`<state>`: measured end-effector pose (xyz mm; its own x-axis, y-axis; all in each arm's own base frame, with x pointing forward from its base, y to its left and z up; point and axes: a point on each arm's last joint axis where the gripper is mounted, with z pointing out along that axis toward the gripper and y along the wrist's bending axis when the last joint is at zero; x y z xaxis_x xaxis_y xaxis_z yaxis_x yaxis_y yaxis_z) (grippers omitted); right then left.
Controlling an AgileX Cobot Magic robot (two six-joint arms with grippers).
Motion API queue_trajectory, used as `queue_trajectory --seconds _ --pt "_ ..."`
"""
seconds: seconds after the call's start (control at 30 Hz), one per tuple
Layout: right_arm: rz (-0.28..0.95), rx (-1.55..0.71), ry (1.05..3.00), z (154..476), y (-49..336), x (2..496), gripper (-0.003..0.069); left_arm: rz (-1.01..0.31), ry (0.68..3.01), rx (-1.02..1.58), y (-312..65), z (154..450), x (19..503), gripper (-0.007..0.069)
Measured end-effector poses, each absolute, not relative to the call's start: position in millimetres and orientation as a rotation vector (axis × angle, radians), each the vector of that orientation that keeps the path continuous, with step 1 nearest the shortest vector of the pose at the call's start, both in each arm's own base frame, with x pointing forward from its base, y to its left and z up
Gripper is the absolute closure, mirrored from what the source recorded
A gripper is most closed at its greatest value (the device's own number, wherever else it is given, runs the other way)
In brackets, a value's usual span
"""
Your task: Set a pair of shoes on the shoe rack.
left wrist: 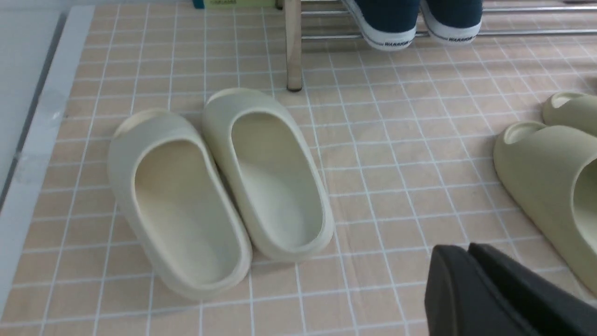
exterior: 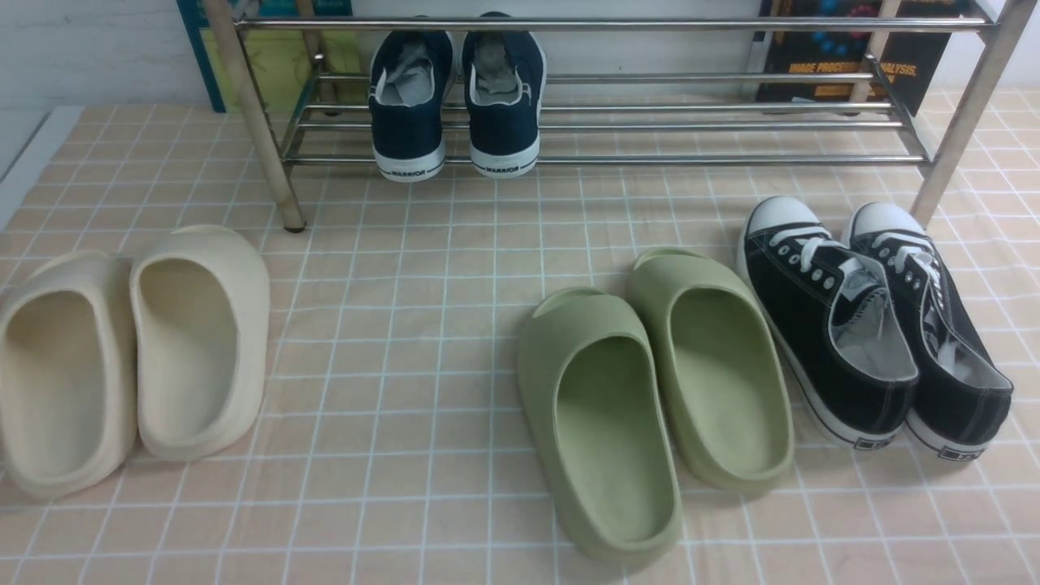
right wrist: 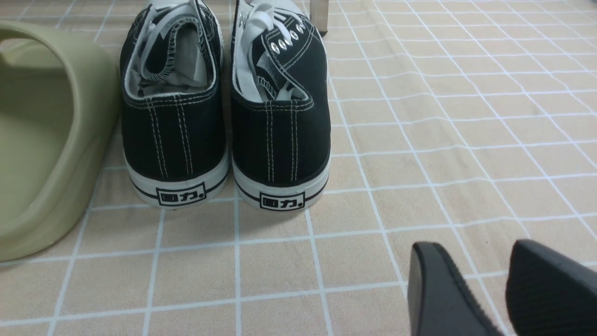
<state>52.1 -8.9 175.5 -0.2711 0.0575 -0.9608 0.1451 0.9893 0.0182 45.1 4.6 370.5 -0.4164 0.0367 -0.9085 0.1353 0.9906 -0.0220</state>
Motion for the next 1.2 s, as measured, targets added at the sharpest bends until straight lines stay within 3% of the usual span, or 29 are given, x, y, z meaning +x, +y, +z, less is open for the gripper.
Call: queue_trajectory --seconds 0.4,0.73,1.0,1.2 --pt "-0.085 0.147 1.846 176 -9 52 0.0419 0.071 2.204 0.065 22 346 31 0.0553" --pt "-0.085 0.147 1.846 176 -9 52 0.0419 -0.007 2.033 0.001 15 334 31 0.0554" --pt "-0.085 0.147 1.846 176 -9 52 0.0419 0.053 1.619 0.032 5 274 40 0.0554" --pt "-0.085 0.147 1.846 176 -9 52 0.0419 0.091 1.587 -0.026 5 222 51 0.0554"
